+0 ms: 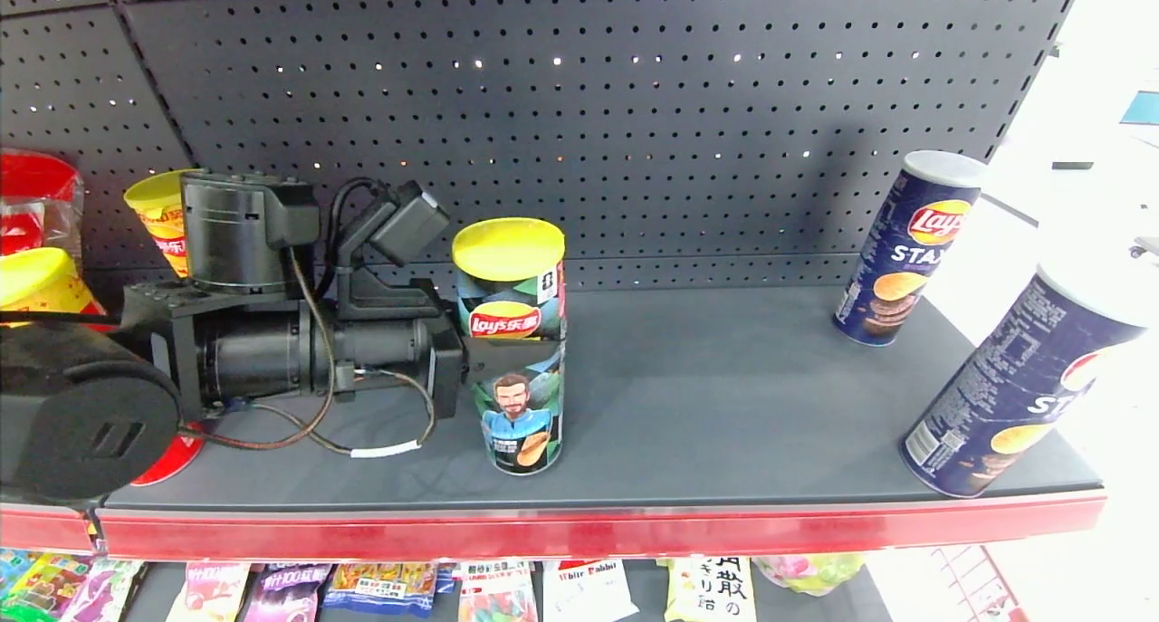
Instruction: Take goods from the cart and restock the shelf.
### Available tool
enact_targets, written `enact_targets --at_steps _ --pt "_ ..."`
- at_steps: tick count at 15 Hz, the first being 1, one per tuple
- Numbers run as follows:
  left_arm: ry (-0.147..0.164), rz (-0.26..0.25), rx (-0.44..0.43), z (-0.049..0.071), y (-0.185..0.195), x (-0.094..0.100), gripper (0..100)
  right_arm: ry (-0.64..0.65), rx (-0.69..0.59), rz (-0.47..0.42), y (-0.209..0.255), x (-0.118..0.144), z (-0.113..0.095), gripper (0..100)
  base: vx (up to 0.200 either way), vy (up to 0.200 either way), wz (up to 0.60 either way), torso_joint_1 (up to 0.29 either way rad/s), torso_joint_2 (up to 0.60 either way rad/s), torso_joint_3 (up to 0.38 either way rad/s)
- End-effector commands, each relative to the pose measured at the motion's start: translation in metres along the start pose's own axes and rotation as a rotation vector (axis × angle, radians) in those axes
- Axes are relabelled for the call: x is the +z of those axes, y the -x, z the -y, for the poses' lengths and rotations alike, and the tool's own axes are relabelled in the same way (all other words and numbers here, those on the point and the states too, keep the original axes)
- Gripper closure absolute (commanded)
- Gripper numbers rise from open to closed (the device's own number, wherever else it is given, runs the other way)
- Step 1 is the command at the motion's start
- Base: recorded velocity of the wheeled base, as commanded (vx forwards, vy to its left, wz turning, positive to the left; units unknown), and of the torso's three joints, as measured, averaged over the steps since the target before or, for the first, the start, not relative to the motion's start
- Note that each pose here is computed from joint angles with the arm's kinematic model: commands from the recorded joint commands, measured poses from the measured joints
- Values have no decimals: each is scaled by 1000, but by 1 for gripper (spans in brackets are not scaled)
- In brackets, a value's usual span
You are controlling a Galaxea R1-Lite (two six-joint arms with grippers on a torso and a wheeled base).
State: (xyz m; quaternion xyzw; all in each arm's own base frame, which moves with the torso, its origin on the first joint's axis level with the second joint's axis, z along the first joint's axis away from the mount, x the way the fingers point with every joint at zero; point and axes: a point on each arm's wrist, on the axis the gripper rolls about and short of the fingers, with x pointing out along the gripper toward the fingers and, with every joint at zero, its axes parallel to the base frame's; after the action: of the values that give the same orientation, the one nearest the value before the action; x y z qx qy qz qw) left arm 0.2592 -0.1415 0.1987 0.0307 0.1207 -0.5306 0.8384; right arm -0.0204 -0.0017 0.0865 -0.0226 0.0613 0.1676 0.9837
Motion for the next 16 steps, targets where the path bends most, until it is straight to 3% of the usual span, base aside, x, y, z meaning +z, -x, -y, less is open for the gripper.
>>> enact_targets --at_steps 1,6,11,16 --pt "-13 14 5 5 6 -1 100 0 3 -1 0 0 0 100 0 0 0 0 0 0" --pt "-2 -1 8 9 8 -23 100 2 1 -1 0 0 0 100 0 0 0 0 0 0" --pt "2 2 8 7 6 -24 100 0 3 -1 0 0 0 100 0 0 0 0 0 0" --pt "18 17 2 13 10 -19 100 0 3 -1 0 0 0 100 0 0 0 0 0 0"
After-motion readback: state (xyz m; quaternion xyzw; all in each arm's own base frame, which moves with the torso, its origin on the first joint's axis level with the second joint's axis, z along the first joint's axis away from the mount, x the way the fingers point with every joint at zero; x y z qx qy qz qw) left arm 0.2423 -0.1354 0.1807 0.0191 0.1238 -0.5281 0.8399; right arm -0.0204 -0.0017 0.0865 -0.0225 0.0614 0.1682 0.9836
